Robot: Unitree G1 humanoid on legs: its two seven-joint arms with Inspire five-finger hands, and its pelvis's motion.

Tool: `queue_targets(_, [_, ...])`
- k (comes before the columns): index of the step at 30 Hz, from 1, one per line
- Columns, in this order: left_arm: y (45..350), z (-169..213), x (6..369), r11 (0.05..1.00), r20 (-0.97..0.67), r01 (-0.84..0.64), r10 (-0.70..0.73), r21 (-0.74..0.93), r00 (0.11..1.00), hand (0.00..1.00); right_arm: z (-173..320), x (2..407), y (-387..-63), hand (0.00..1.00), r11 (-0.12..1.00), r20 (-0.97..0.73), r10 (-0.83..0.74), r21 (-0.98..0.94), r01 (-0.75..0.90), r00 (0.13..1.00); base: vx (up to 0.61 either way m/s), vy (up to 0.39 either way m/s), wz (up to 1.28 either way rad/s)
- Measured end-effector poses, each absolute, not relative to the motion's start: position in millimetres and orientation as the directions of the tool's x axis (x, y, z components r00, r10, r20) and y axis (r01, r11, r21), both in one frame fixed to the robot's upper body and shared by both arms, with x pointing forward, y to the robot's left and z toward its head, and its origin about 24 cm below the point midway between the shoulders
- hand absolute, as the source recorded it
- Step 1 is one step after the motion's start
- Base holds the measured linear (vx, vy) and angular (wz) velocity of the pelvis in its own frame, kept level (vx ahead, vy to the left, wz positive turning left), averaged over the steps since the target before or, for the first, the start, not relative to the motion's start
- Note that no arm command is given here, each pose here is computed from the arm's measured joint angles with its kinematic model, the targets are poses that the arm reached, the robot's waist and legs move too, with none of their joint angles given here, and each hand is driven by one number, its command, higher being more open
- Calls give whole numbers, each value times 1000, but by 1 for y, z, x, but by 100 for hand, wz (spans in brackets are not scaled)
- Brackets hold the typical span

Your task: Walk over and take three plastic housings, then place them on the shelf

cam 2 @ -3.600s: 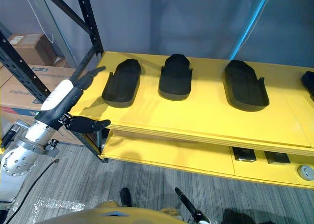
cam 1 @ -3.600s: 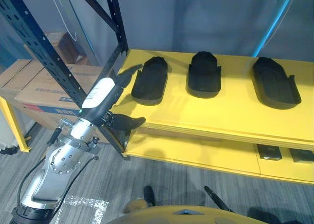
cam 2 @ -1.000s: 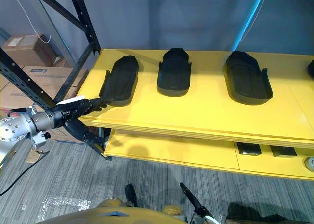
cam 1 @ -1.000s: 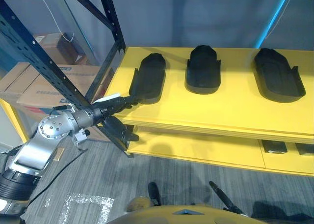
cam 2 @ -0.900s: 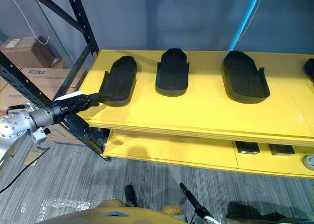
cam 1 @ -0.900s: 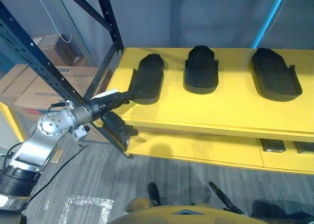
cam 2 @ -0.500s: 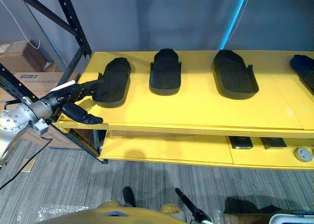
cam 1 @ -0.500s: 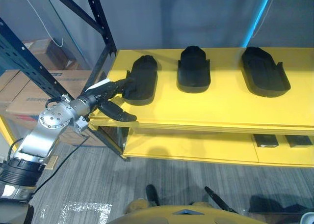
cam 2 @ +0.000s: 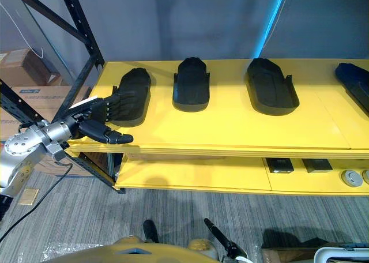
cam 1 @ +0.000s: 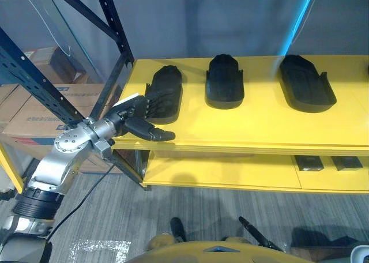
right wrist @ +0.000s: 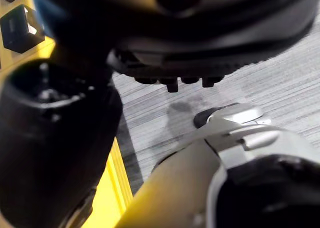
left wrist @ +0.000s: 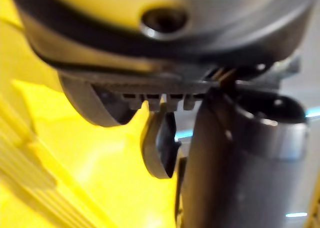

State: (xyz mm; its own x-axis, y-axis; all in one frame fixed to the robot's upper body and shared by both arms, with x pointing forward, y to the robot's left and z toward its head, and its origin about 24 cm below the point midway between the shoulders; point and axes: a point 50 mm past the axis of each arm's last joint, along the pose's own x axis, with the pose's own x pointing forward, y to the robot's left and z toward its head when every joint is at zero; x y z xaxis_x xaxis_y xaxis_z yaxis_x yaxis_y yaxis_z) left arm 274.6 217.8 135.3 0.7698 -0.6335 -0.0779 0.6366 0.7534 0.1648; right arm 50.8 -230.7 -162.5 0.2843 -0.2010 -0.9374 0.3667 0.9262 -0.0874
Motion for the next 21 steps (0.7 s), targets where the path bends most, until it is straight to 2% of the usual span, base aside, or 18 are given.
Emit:
queue_targets(7, [209,136,272,724,-45,680,-680,114,731,100,-163,51,-231,100,927,-938,-202,-90,365,282,0,0,0])
queue_targets(21, [214,120,272,731,-172,679,-662,63,729,100,-162,51,-231,100,930,-940,-197,-90,357,277,0,0,0])
